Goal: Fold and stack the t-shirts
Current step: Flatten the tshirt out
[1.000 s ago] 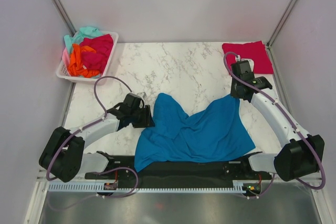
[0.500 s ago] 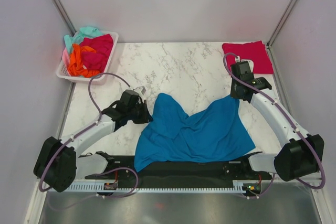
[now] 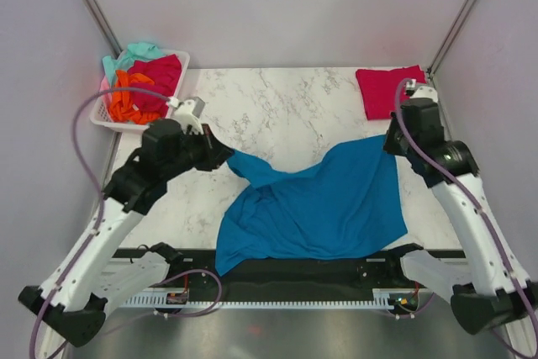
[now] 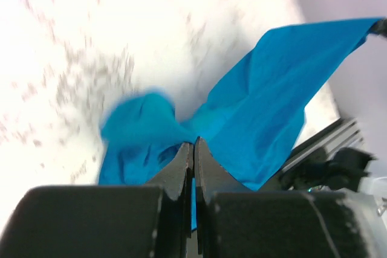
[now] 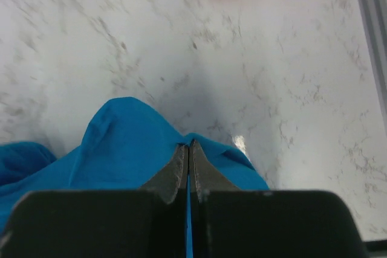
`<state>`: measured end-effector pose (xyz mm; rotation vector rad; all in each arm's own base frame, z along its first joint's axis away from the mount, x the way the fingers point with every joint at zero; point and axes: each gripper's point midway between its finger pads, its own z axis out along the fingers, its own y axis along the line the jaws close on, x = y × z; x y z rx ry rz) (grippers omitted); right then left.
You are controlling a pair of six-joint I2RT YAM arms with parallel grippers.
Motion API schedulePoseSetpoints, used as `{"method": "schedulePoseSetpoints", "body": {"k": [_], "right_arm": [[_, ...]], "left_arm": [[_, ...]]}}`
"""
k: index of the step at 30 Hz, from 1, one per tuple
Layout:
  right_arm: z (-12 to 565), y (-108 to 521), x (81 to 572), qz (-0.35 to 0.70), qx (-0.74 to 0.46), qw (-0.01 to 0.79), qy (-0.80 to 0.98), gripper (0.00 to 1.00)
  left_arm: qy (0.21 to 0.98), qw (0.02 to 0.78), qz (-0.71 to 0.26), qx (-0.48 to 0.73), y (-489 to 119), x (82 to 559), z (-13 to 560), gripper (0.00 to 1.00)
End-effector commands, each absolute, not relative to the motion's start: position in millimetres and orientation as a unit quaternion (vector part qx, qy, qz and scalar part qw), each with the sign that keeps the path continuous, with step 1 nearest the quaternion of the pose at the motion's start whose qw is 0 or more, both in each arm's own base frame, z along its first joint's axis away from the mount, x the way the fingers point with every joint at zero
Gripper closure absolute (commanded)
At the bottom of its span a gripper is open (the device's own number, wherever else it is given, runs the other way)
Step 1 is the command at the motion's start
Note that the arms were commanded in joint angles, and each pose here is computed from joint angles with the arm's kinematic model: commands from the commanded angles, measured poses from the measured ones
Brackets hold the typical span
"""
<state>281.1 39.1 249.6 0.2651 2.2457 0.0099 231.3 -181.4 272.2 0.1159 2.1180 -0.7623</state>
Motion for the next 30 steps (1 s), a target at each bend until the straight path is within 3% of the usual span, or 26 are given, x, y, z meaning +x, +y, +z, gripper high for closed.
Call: {"method": "schedulePoseSetpoints", "body": {"k": [1, 6, 10, 20, 23, 26, 30], "right_arm": [[376, 38, 248, 0.09, 0.12, 0.58, 0.801, 1.0], [475, 18, 172, 0.14, 0.122, 0.706, 0.684, 1.0], [513, 1, 119, 0.153, 0.119, 0.765, 0.614, 1.0], [561, -28, 7, 0.189, 0.118, 0.858, 0.463, 1.0], [570, -36, 7, 0.173, 0.137, 0.862, 0.456, 1.0], [572, -43, 50, 0.125, 0.169, 0.835, 0.508, 1.0], [530, -35, 180, 0.007, 0.191, 0.731, 0.655, 1.0]], "left_arm": [[0.784, 0.535, -0.302, 0.092, -158, 208, 369, 0.98], [0.657, 0.668, -0.322, 0.134, -123, 148, 514, 0.98], [0.573, 0.732, -0.329, 0.164, -100, 96, 572, 0.98], [0.402, 0.816, -0.336, 0.244, -63, -19, 642, 0.98], [0.395, 0.826, -0.326, 0.237, -62, -13, 657, 0.98], [0.429, 0.823, -0.301, 0.22, -72, 30, 662, 0.98], [0.529, 0.799, -0.231, 0.171, -90, 132, 638, 0.98]]}}
